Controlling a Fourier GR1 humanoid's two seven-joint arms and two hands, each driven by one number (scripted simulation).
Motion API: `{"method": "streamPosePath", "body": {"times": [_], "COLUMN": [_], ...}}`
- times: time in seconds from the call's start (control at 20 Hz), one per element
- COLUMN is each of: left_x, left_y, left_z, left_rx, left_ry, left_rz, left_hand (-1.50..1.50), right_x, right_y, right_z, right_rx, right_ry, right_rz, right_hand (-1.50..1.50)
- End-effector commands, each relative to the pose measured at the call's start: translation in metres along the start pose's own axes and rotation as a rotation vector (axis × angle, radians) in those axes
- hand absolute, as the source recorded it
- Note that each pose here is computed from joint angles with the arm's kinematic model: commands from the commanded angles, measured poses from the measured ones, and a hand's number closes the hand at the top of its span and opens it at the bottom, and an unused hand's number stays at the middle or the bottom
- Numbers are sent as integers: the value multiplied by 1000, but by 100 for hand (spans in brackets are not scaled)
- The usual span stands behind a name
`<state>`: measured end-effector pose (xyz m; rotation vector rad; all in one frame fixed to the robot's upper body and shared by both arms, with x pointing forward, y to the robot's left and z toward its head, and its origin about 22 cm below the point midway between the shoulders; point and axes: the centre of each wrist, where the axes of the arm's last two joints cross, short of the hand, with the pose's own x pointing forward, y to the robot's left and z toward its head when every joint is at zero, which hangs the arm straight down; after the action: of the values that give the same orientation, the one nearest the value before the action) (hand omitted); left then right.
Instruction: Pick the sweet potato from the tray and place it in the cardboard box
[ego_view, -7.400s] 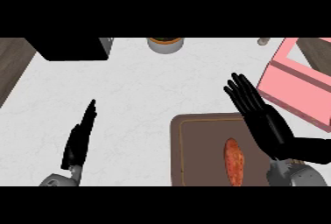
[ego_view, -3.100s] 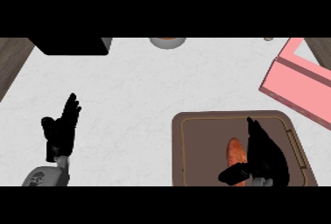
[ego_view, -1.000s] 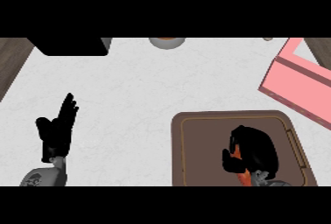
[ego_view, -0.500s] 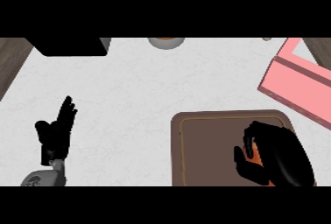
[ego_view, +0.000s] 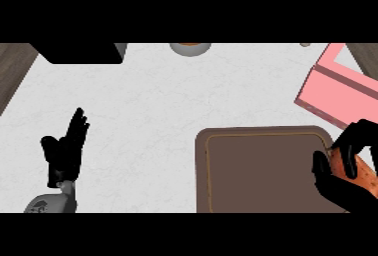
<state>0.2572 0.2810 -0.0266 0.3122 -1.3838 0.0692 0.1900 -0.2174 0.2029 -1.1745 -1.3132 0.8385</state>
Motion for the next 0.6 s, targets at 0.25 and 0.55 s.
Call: {"method": "streamPosePath", "body": {"times": [0.25,0.55], "left_x": [11,1], "left_y": [-5,-6], "left_z": [3,-1], "left_rx": [5,-3], "left_ry": [-6,-11], "left_rz": [-13,-1], "left_hand": [0,0], "right_x": [-53,-84], "right_y": [-48,-63], "right_z": [-41,-95], "right_rx": [-156,-153], "right_ry": [32,53], "right_rz": [-2,-69], "right_hand": [150,150]}}
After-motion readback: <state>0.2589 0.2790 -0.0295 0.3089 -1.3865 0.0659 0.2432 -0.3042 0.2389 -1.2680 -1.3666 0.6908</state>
